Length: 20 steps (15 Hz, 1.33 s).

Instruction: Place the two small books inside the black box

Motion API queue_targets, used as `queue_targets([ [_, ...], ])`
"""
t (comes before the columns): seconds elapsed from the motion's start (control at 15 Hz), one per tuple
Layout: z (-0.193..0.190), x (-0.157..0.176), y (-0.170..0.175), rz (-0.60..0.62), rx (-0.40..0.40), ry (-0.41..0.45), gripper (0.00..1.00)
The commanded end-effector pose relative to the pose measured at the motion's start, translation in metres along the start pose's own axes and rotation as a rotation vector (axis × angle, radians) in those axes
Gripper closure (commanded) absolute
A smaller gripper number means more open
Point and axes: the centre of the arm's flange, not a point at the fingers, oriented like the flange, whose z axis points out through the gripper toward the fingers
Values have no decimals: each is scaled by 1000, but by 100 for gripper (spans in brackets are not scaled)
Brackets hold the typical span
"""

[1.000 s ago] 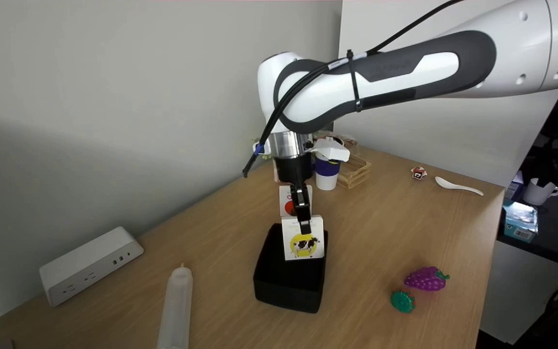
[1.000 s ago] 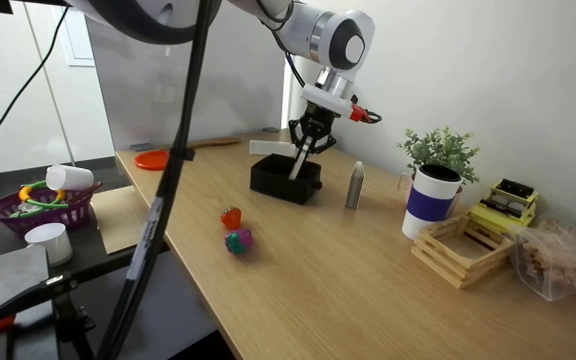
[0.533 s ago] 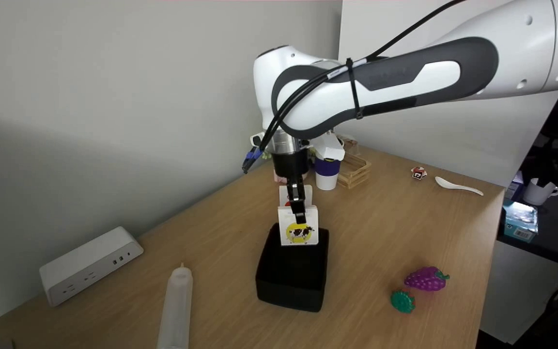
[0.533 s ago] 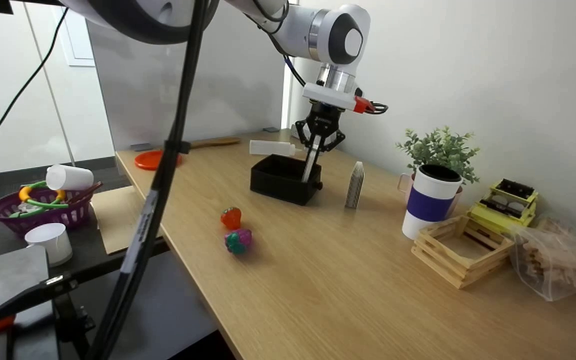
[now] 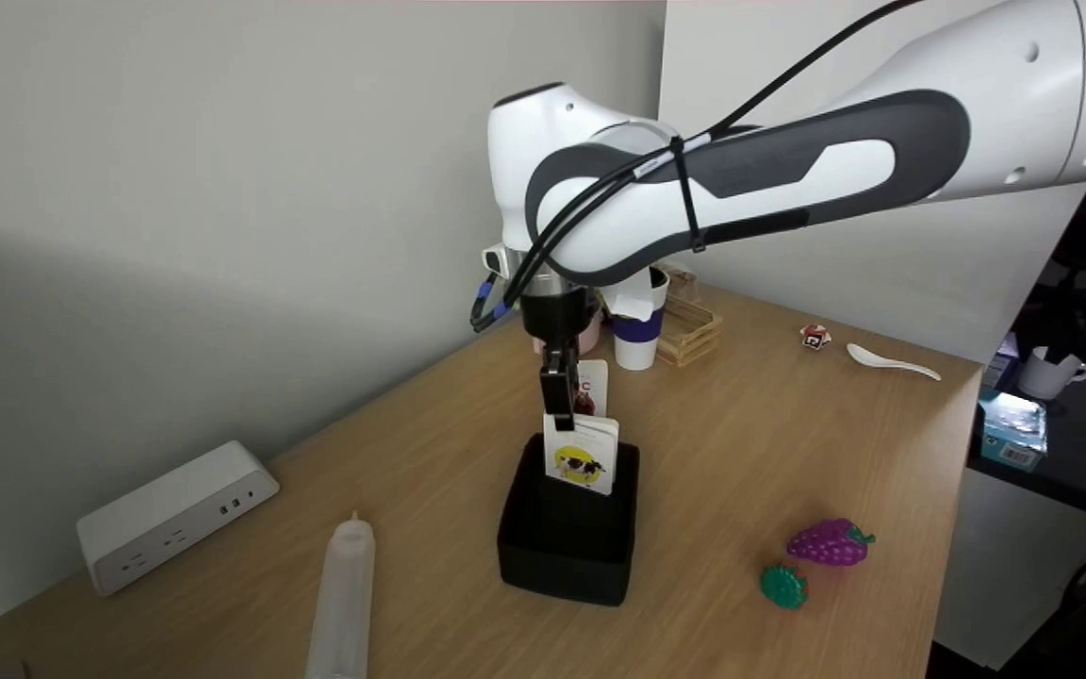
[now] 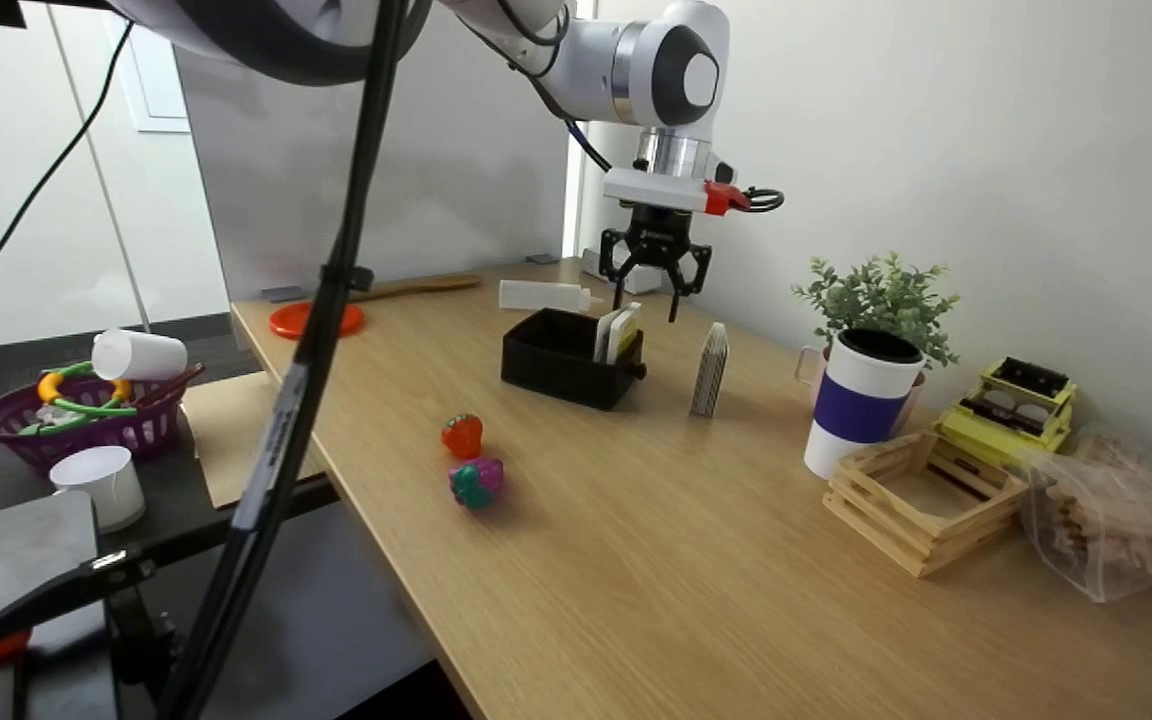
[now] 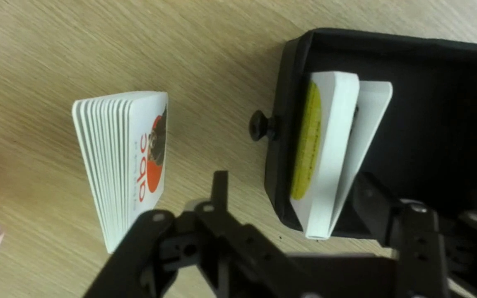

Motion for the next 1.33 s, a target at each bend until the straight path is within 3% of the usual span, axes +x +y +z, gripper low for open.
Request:
queue_targets([
  [0.0, -2, 13, 8, 39, -49, 16, 0],
  [0.67, -46, -11, 37, 173, -127, 111, 0],
  [1.27, -31, -16, 75, 235, -135, 95, 0],
])
